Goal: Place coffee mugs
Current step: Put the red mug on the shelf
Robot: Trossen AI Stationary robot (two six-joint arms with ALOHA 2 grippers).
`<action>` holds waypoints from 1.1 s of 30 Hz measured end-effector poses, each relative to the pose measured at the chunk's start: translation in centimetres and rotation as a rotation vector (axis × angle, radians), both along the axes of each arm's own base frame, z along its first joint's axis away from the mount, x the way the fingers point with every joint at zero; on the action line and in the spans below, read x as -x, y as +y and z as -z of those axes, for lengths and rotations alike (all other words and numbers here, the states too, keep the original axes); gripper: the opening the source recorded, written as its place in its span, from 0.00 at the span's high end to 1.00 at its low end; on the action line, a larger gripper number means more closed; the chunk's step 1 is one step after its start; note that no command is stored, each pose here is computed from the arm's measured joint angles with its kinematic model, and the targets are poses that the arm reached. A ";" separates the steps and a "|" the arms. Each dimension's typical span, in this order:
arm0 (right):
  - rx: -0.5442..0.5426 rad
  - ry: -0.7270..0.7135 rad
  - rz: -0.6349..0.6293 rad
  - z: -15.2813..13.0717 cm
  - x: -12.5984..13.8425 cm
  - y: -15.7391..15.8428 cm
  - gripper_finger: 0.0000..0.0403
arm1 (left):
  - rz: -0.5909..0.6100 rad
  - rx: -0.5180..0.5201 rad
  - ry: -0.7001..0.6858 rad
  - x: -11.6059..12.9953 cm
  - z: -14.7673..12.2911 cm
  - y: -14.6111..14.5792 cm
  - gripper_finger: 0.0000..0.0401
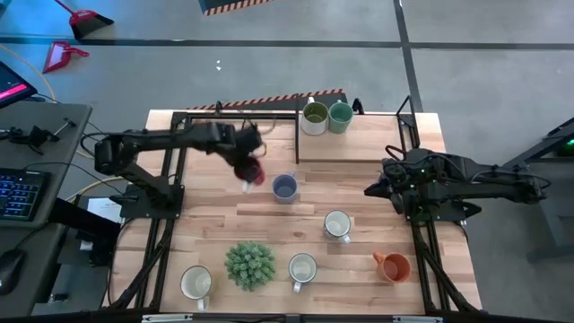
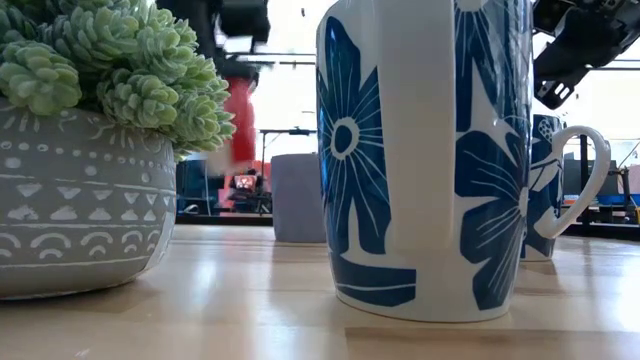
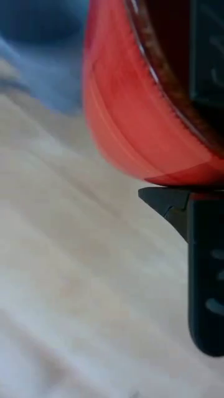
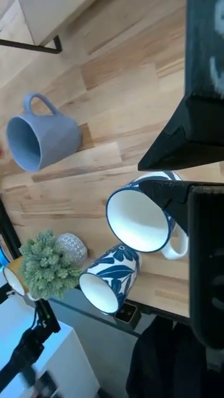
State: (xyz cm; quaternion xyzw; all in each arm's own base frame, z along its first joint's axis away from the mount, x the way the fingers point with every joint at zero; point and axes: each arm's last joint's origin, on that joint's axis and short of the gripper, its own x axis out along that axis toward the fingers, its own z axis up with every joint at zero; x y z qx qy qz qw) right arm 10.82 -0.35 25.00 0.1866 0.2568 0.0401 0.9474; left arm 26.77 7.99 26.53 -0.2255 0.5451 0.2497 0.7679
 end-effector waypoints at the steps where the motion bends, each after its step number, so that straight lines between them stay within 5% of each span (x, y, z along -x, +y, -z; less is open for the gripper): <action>1: 0.013 -0.005 -0.001 0.0 0.0 0.0 0.96 | -0.010 -0.012 -0.030 -0.2 -1.4 0.2 0.96; 7: 0.110 -0.064 0.055 -0.5 0.9 -0.2 0.96 | -0.109 -0.067 -0.195 -1.8 -8.7 1.0 0.96; 15: 0.121 -0.126 0.070 -0.9 2.3 -0.1 0.96 | -0.110 -0.142 -0.153 -7.2 -11.4 2.5 0.96; 23: 0.124 -0.143 0.070 -1.0 2.7 0.0 0.96 | -0.045 -0.123 -0.214 -13.9 -10.5 2.6 0.96; 33: 0.130 -0.144 0.067 -1.0 2.7 0.0 0.96 | -0.012 -0.049 -0.159 -18.9 -4.5 -0.3 0.96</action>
